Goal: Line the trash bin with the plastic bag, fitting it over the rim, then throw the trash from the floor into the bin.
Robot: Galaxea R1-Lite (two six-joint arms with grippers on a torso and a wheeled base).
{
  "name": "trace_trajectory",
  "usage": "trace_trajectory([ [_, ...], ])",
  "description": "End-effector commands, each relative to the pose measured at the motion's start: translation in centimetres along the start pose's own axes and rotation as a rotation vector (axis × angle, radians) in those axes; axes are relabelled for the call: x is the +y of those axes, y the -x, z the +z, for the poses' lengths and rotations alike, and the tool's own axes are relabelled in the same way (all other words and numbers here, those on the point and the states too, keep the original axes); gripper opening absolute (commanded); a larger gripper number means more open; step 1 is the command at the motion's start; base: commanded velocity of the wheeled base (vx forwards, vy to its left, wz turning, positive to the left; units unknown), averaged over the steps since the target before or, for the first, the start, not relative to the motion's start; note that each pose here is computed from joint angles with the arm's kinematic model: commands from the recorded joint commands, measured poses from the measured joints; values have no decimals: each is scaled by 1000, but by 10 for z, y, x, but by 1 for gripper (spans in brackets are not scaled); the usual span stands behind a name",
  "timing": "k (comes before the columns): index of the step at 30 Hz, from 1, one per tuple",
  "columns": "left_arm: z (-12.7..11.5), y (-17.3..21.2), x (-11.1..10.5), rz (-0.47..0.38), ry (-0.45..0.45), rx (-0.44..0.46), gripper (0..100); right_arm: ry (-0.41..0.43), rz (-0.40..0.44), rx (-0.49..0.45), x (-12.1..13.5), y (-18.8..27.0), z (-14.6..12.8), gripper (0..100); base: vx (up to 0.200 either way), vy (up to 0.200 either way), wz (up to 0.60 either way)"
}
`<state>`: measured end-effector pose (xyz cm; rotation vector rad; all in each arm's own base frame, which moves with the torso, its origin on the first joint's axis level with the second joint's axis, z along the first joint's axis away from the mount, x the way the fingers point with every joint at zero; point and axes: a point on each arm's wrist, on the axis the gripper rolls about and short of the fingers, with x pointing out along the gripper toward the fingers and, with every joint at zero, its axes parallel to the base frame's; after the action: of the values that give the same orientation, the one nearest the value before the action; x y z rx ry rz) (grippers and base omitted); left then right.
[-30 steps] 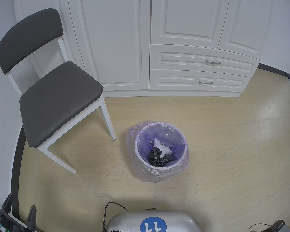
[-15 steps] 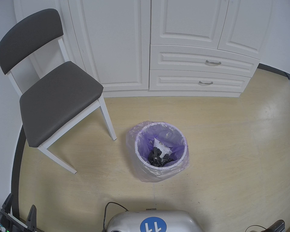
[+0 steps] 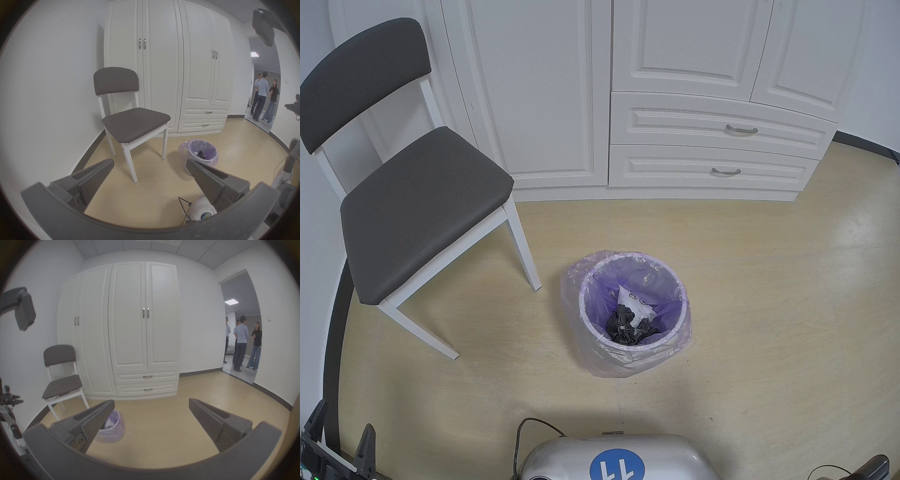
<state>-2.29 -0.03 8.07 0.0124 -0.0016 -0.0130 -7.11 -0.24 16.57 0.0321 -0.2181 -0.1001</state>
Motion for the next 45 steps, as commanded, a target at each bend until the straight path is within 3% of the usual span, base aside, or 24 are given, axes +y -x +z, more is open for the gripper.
trace_trajectory([
  [1, -5, 0, 0, -1, -1, 1, 100, 32, 53, 33, 2, -15, -33, 100, 0, 0, 0],
  [7, -5, 0, 0, -1, -3, 1, 100, 81, 87, 50, 3, -30, -82, 100, 0, 0, 0],
  [11, -5, 0, 0, 1, 0, 1, 100, 52, 101, 134, 3, -29, -90, 100, 0, 0, 0],
  [31, -5, 0, 0, -1, -12, 3, 100, 25, 170, 152, 5, -28, -92, 100, 0, 0, 0],
  [35, -5, 0, 0, -2, -14, 0, 100, 10, 244, 160, 7, -28, -92, 100, 0, 0, 0],
  [40, -5, 0, 0, -5, -12, 0, 100, 25, 235, 159, 6, -28, -93, 100, 0, 0, 0],
  [45, -5, 0, 0, -2, -8, 1, 100, 20, 134, 161, 4, -28, -93, 100, 0, 0, 0],
])
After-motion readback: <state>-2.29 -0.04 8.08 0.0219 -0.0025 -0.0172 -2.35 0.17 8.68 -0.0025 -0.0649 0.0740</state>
